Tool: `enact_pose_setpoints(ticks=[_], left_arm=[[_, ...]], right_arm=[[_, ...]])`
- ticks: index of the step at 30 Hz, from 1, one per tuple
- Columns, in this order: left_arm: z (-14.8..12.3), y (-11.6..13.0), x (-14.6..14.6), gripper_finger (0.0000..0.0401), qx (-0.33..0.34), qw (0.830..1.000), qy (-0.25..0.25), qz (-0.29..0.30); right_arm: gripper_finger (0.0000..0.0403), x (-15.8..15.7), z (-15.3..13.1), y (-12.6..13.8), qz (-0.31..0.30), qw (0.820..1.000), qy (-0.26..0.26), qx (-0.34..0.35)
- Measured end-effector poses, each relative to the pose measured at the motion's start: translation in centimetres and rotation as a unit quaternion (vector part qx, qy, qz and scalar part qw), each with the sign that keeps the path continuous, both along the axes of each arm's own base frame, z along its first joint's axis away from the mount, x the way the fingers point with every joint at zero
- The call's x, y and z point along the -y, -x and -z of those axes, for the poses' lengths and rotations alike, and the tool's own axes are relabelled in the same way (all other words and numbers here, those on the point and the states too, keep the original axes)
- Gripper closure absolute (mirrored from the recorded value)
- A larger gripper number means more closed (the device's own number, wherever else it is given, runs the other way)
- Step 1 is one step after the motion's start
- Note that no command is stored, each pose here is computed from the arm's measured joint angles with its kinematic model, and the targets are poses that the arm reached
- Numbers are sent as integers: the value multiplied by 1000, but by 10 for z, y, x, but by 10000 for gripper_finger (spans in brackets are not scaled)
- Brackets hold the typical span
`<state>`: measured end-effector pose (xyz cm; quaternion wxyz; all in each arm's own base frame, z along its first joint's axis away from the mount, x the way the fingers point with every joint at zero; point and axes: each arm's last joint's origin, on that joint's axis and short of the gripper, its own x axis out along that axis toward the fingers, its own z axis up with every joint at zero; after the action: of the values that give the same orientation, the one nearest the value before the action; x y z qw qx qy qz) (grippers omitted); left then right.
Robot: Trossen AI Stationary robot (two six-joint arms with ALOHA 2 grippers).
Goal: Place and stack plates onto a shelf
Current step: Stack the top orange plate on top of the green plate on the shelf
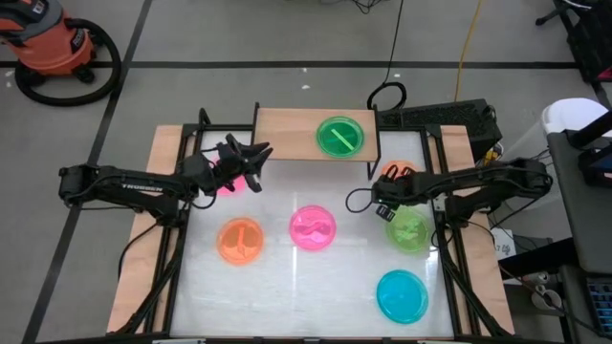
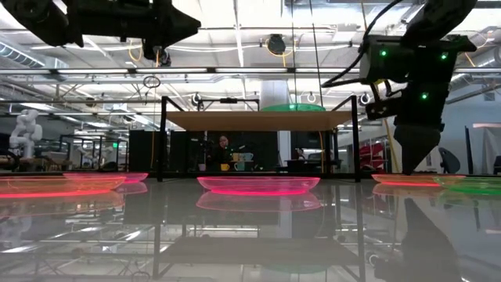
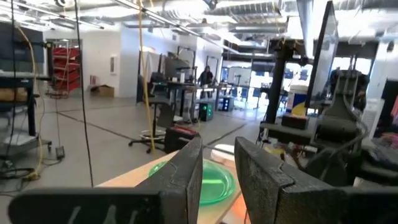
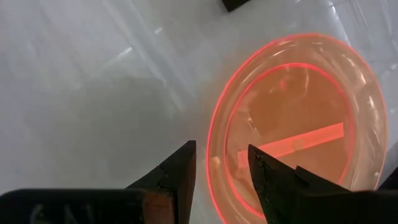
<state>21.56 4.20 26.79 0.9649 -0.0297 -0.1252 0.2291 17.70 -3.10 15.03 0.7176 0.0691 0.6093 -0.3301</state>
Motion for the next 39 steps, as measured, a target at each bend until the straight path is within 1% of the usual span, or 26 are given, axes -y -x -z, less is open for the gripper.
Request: enact_pose_setpoints(ticks=[5, 13, 15, 16, 18, 21, 28, 29, 31, 34, 39], left_arm=[[-4, 1, 0, 302, 35, 999, 19, 5], [-4, 1, 0, 302, 27, 1000, 6, 1], [-4, 1, 0, 302, 28, 1000, 10, 2], [-4, 1, 0, 302, 34, 999, 21, 6], [-4, 1, -1, 302, 48, 998, 48, 12], [-4, 1, -1, 302, 61, 995, 71, 17], [-4, 1, -1, 302, 59, 996, 67, 16], [-4, 1, -1, 302, 59, 996, 67, 16], [-4, 1, -1, 302, 59, 996, 67, 16], [-4, 1, -1, 302, 60, 996, 67, 16], [-4, 1, -1, 302, 60, 996, 67, 16]], right_arm=[[275, 2, 6, -1, -3, 1000, -2, -22], [275, 6, 21, 7, 7, 999, -4, -36], [276, 7, 22, 8, 11, 999, -6, -40], [279, 7, 22, 9, 11, 999, -6, -40], [288, 7, 22, 8, 3, 999, -6, -42], [312, 7, 23, 8, -6, 999, -7, -42], [390, 7, 20, 9, -16, 999, -8, -41], [396, 7, 18, 11, -15, 999, -4, -45], [399, 7, 12, 12, -11, 999, -4, -43], [401, 7, 0, 9, 4, 1000, -1, -18], [402, 6, -15, 10, 17, 1000, 5, 12]])
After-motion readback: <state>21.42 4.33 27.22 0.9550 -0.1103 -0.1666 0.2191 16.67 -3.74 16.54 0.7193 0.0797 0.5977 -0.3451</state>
